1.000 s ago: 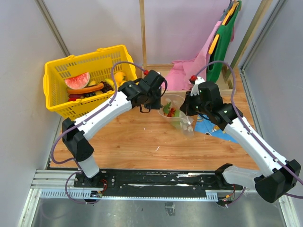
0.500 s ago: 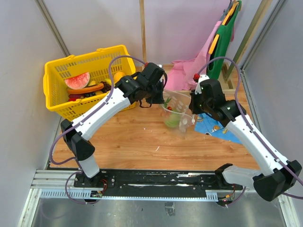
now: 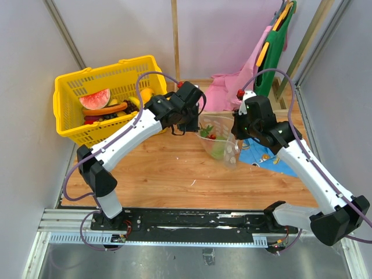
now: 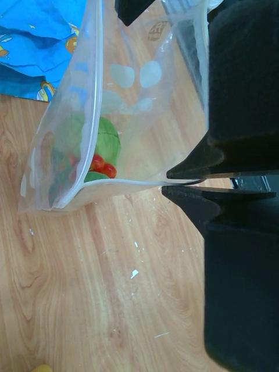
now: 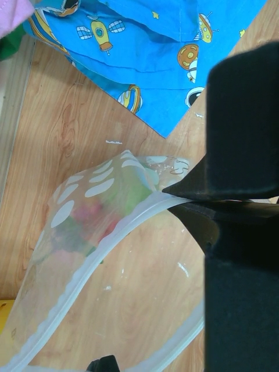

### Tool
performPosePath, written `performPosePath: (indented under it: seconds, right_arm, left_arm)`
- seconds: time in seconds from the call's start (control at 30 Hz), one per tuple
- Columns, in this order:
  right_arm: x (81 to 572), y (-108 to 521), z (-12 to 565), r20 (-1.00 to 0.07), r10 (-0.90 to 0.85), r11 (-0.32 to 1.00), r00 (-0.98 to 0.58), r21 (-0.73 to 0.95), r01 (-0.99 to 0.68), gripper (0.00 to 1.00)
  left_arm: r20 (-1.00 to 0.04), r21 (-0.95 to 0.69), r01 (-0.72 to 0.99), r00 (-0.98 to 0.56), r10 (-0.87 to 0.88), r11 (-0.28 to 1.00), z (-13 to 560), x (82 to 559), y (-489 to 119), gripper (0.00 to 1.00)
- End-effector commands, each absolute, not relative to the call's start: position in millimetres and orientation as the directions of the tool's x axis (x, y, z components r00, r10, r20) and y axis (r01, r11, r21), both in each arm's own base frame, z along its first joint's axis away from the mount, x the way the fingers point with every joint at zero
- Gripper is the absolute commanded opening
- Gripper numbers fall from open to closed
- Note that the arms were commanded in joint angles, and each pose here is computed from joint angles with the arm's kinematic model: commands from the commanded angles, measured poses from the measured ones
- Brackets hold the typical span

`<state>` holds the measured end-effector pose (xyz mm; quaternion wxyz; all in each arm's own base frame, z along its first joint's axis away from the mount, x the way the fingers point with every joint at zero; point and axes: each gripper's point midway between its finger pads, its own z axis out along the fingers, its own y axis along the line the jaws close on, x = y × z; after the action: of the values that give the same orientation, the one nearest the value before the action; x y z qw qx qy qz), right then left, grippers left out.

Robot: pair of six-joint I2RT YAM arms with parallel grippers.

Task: Place the food in the zip-top bag and seal the zipper
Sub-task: Adjust the fake fruit in the zipper food storage bag, then pick up the fake fruit from the bin.

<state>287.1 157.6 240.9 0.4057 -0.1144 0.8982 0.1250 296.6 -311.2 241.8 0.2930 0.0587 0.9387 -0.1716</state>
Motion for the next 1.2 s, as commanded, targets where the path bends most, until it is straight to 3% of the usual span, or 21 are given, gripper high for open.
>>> performPosePath:
  seconds: [0.0,0.3,0.5,0.93,1.17]
  right_arm:
    - [292.1,160.2,255.2,-0.777,-0.075,0.936,-0.625,0.161,-0.313,0.01]
    - [291.7,162.6,253.5,-0.776,-0.079,0.931,-0.625,0.167,-0.325,0.01]
    - [291.9,163.5,251.7,-0.774,-0.083,0.929,-0.628,0.167,-0.329,0.01]
    - [293.9,167.1,245.7,-0.765,-0.09,0.925,-0.637,0.172,-0.338,0.01]
    - [295.2,168.4,241.8,-0.76,-0.1,0.924,-0.642,0.168,-0.344,0.01]
  left_arm:
    - [-0.595,-0.283,0.22,-0.804,0.01,0.934,246.7,298.9,-312.3,0.17]
    - [-0.694,-0.261,0.216,-0.719,-0.027,0.941,290.5,315.2,-292.9,0.52]
    - [-0.722,-0.244,0.116,-0.685,-0.101,0.963,307.8,341.4,-239.2,0.68]
    - [-0.765,-0.15,-0.132,-0.612,-0.2,0.98,332.3,395.9,-112.9,0.87]
    - [-0.72,-0.131,-0.268,-0.636,-0.277,0.955,305.2,424.2,-47.9,0.9]
